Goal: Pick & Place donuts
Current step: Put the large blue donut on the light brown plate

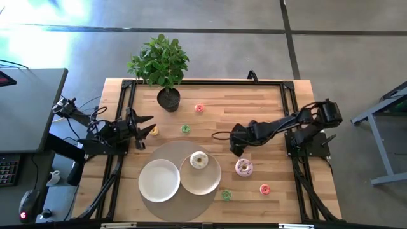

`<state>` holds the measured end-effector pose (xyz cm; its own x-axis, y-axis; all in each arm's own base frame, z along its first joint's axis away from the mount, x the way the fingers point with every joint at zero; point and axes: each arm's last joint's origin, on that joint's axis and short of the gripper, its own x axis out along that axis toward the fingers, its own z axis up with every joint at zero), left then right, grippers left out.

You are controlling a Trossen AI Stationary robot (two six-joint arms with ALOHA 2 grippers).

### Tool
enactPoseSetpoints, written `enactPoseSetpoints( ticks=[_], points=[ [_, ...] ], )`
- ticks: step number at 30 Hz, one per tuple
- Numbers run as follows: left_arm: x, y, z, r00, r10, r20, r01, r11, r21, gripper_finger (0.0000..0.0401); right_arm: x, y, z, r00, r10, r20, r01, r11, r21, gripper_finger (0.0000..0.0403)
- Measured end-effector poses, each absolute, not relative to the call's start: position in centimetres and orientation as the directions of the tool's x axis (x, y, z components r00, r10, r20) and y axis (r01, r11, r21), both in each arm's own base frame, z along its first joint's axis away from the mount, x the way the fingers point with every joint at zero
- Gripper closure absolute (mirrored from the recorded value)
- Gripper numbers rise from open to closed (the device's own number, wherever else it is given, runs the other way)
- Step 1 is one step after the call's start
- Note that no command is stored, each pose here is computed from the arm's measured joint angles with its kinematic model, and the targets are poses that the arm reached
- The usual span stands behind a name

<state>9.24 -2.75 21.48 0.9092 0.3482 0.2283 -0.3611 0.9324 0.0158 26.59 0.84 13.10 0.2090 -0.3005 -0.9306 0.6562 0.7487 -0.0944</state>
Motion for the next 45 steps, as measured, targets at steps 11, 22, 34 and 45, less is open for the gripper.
enactPoseSetpoints(
  ticks=[11,22,34,45],
  points=[
    [9.2,-2.6,21.5,0.896,0.381,0.226,-0.389,0.921,-0.011,0.0233,32.2,2.1,19.0,0.516,-0.244,-0.821,0.480,0.876,0.041,0.0376],
    [9.2,-2.6,21.5,0.897,0.380,0.226,-0.389,0.921,-0.005,0.0233,34.7,8.8,22.1,0.815,-0.034,-0.578,0.146,0.978,0.149,0.0388],
    [9.2,-2.7,21.5,0.900,0.377,0.221,-0.387,0.922,0.004,0.0233,35.0,12.9,17.2,0.757,-0.031,-0.653,0.058,0.998,0.020,0.0389],
    [9.2,-2.7,21.3,0.899,0.385,0.209,-0.396,0.918,0.013,0.0233,34.4,15.0,16.0,0.741,-0.006,-0.671,0.006,1.000,-0.003,0.0387]
  ],
)
